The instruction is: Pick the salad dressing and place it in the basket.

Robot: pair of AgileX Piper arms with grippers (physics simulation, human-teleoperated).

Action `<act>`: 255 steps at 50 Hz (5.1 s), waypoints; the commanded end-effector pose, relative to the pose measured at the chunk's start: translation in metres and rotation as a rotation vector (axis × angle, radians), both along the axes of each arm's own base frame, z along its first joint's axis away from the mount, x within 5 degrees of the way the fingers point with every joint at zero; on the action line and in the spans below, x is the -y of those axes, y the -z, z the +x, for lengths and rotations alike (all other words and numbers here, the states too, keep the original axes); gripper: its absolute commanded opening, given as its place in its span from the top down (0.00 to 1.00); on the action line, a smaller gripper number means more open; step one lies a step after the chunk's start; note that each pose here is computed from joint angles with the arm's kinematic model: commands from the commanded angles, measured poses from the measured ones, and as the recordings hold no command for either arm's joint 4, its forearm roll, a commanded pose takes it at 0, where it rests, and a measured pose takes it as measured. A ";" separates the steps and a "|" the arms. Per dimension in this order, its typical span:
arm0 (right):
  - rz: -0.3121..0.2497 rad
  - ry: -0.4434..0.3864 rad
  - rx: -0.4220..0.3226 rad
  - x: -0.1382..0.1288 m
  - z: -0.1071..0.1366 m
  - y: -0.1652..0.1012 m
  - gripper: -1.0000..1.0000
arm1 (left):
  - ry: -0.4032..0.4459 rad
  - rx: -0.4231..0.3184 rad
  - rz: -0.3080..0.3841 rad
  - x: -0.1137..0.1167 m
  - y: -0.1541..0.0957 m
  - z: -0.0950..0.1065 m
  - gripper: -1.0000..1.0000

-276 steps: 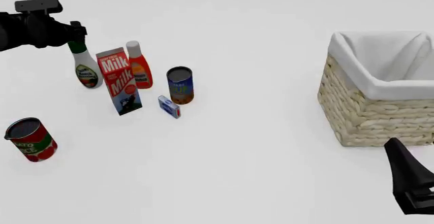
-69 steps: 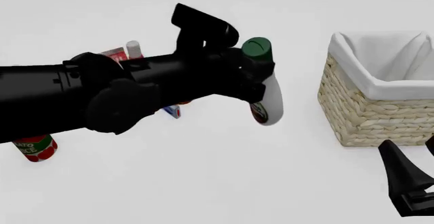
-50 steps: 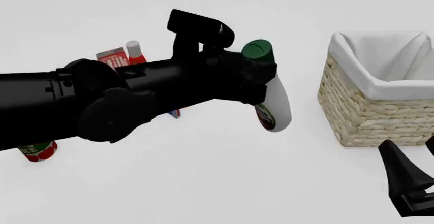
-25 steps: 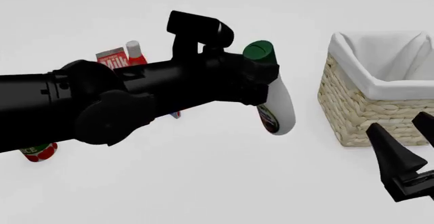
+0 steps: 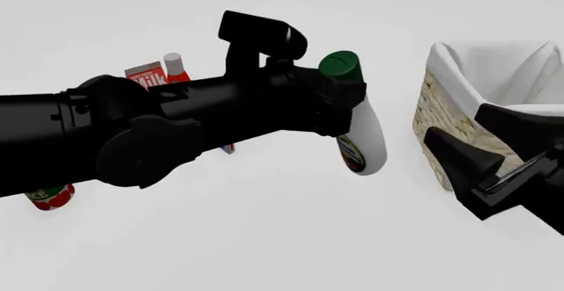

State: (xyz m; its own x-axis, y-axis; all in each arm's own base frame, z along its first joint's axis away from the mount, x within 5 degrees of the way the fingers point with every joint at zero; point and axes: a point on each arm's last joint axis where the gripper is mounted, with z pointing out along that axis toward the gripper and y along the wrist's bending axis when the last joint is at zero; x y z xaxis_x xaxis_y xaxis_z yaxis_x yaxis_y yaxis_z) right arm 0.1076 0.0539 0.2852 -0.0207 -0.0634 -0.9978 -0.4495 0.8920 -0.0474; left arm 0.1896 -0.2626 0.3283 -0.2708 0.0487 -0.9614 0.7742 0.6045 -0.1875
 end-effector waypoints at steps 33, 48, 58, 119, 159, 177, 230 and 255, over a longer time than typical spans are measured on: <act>-0.166 -0.167 -0.258 -0.066 0.056 -0.006 0.00 | 0.041 0.149 0.078 0.001 -0.010 -0.004 1.00; -0.206 -0.196 -0.278 -0.085 0.073 0.003 0.00 | 0.050 0.150 0.069 0.001 -0.009 -0.007 1.00; -0.237 -0.202 -0.282 -0.095 0.085 0.010 0.00 | 0.058 0.155 0.063 0.000 -0.012 -0.011 1.00; -0.019 -0.119 -0.188 -0.056 0.055 0.004 1.00 | -0.614 0.478 -0.220 -0.240 -0.041 -0.122 0.00; 0.190 0.085 0.051 0.006 0.015 -0.069 1.00 | -0.862 0.417 -0.211 -0.259 0.100 -0.136 0.00; 0.169 0.305 0.164 0.025 0.081 -0.122 1.00 | -0.861 0.415 -0.189 -0.259 0.102 -0.136 0.00; 0.181 0.698 0.126 0.126 0.186 -0.099 1.00 | -0.845 0.410 -0.185 -0.258 0.102 -0.136 0.00; 0.116 0.723 0.025 0.138 0.213 -0.064 1.00 | -0.850 0.412 -0.176 -0.258 0.102 -0.136 0.00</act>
